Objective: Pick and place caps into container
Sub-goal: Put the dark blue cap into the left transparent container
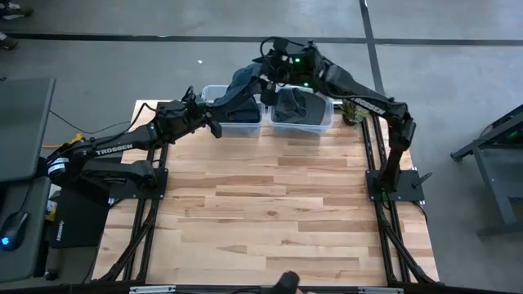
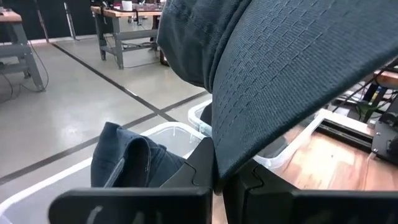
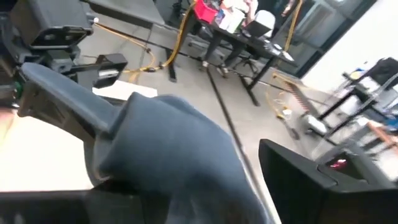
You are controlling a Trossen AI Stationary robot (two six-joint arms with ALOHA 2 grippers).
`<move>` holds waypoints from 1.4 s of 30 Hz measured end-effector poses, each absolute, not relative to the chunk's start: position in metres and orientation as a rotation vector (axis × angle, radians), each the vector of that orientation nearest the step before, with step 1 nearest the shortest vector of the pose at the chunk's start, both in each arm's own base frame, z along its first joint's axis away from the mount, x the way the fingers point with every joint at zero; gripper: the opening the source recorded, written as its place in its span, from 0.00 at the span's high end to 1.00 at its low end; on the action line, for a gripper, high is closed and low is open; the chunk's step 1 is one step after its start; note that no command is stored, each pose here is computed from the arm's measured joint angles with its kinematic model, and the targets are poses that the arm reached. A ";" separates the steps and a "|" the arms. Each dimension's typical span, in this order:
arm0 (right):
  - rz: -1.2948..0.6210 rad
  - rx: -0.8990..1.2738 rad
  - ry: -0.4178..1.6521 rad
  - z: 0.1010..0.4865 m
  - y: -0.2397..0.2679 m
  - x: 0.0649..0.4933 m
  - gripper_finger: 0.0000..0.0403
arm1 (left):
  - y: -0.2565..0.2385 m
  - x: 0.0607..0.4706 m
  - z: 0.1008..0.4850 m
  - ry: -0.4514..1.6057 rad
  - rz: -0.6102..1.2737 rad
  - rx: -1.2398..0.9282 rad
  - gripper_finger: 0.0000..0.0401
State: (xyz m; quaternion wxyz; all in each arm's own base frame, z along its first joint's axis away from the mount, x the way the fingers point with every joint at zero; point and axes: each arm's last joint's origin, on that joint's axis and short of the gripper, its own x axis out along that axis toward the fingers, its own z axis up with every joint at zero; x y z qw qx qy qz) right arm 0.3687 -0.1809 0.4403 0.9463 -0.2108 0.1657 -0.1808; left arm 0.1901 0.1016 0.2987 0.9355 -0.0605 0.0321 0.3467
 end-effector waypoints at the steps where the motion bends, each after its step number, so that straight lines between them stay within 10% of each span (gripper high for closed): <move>1: -0.382 -0.440 0.344 0.444 -0.179 0.365 0.45 | 0.102 0.190 0.299 0.063 0.709 -0.131 0.99; 18: -0.199 -0.476 0.588 0.463 -0.131 0.307 0.44 | 0.121 0.180 0.307 -0.127 0.623 -0.438 0.99; 42: -0.228 -1.081 0.950 0.392 -0.077 0.398 0.44 | 0.178 0.168 0.290 -0.076 0.102 -1.043 0.99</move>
